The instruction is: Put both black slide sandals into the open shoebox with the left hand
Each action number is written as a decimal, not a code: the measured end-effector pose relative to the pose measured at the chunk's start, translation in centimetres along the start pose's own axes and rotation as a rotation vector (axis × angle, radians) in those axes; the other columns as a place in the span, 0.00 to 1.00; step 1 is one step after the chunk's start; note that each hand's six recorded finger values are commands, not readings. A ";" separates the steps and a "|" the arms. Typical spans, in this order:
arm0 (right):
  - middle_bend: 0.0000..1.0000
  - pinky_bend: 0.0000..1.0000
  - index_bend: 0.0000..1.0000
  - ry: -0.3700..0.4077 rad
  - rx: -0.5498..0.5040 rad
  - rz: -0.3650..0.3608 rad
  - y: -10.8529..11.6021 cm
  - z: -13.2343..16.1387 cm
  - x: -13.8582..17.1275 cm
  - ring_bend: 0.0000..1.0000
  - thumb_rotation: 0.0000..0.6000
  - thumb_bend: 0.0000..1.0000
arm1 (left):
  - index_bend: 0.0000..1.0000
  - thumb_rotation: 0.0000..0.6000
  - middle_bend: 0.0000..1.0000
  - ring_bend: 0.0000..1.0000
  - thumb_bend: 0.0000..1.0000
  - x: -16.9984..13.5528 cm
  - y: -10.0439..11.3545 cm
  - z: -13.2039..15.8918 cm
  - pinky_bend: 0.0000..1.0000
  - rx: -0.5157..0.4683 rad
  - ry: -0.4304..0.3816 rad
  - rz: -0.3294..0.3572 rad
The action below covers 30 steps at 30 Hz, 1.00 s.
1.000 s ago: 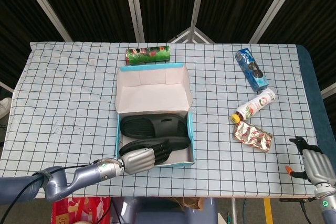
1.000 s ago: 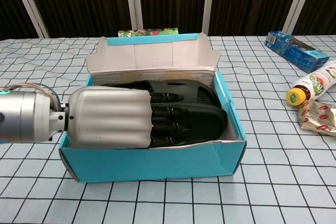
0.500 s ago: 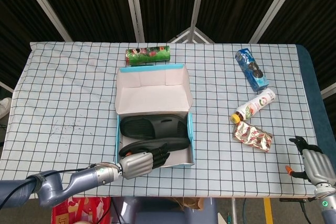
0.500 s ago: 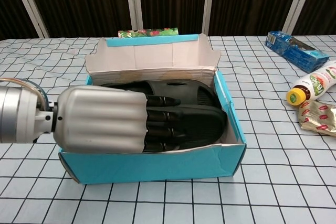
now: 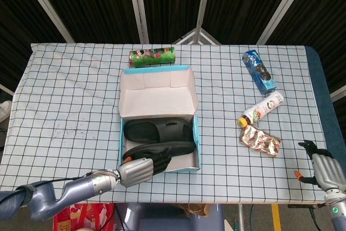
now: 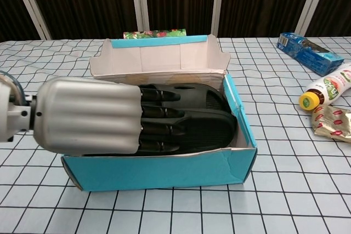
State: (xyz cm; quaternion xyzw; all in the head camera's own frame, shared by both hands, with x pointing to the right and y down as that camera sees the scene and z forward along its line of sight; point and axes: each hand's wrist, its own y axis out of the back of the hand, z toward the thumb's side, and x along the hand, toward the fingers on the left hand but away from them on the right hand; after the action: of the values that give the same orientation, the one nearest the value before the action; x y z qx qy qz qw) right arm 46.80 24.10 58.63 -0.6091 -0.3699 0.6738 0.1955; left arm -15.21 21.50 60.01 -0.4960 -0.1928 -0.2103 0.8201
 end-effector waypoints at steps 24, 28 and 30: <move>0.11 0.12 0.18 0.116 0.024 -0.081 1.0 1.8 0.6 0.22 1.00 0.29 | 0.08 1.00 0.13 0.00 0.24 -22.3 -7.2 -3.9 0.09 -0.930 1.085 -0.241; 0.11 0.11 0.18 0.163 0.039 -0.137 1.5 2.3 0.6 0.20 1.00 0.29 | 0.06 1.00 0.09 0.00 0.24 -24.7 -10.2 -0.5 0.08 -1.072 1.210 -0.308; 0.10 0.11 0.18 0.188 0.049 -0.169 1.7 2.5 0.7 0.18 1.00 0.29 | 0.05 1.00 0.07 0.00 0.24 -25.3 -11.2 0.8 0.08 -1.111 1.247 -0.329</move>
State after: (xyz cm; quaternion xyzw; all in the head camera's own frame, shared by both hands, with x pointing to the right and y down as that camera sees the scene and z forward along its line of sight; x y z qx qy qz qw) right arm 44.57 22.81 56.89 -0.6312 -0.3834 0.6037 0.3002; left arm -42.47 21.39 55.26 -0.5857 0.3560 -0.6257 0.3726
